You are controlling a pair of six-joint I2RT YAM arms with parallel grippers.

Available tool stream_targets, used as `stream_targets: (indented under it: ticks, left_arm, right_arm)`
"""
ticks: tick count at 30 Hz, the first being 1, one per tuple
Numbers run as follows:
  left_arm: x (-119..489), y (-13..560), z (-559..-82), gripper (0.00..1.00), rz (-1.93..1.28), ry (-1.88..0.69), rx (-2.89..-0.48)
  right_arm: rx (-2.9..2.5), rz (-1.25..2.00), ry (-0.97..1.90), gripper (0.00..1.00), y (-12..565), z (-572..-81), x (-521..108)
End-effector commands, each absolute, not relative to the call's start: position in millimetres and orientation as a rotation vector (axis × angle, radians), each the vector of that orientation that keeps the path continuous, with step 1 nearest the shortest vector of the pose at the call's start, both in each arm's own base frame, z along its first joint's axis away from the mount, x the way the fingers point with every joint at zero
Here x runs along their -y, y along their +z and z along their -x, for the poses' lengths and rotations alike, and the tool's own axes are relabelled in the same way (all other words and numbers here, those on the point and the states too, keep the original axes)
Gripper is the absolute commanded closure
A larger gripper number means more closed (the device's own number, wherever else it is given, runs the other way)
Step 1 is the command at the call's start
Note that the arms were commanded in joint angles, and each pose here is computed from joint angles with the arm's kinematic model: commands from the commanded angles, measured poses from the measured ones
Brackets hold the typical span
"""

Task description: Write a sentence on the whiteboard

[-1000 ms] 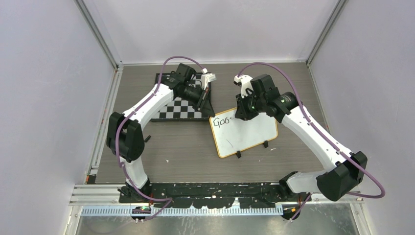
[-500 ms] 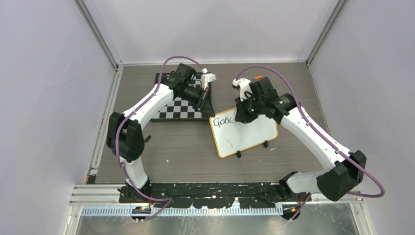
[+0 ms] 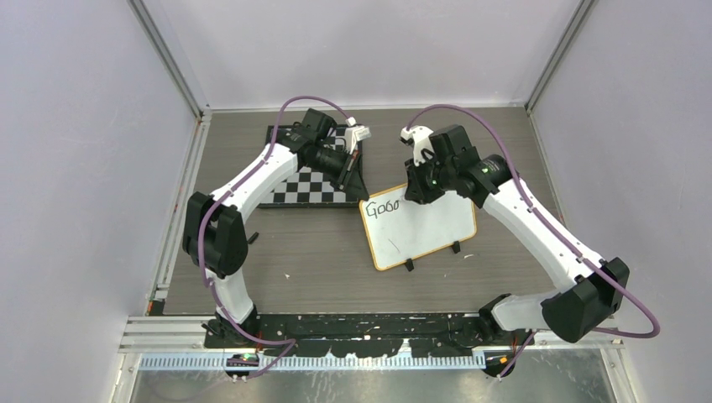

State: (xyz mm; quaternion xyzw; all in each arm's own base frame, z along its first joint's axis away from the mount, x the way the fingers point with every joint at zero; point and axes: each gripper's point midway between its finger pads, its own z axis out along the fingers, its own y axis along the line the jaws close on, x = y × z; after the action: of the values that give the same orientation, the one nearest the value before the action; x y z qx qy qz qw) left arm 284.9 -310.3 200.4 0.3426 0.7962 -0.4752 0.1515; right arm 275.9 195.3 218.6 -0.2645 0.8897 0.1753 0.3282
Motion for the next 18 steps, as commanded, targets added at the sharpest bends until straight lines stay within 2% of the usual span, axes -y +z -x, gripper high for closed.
stream_targets:
  ticks: [1, 18]
  left_arm:
    - [315, 207, -273, 1.00, -1.013, -1.400, -2.275]
    - [315, 207, -273, 1.00, -1.013, -1.394, -2.276]
  right_arm:
    - [-2.215, 0.647, 0.427, 1.00, 249, -304, -199]
    - [-2.184, 0.631, 0.408, 1.00, 262, -311, -197]
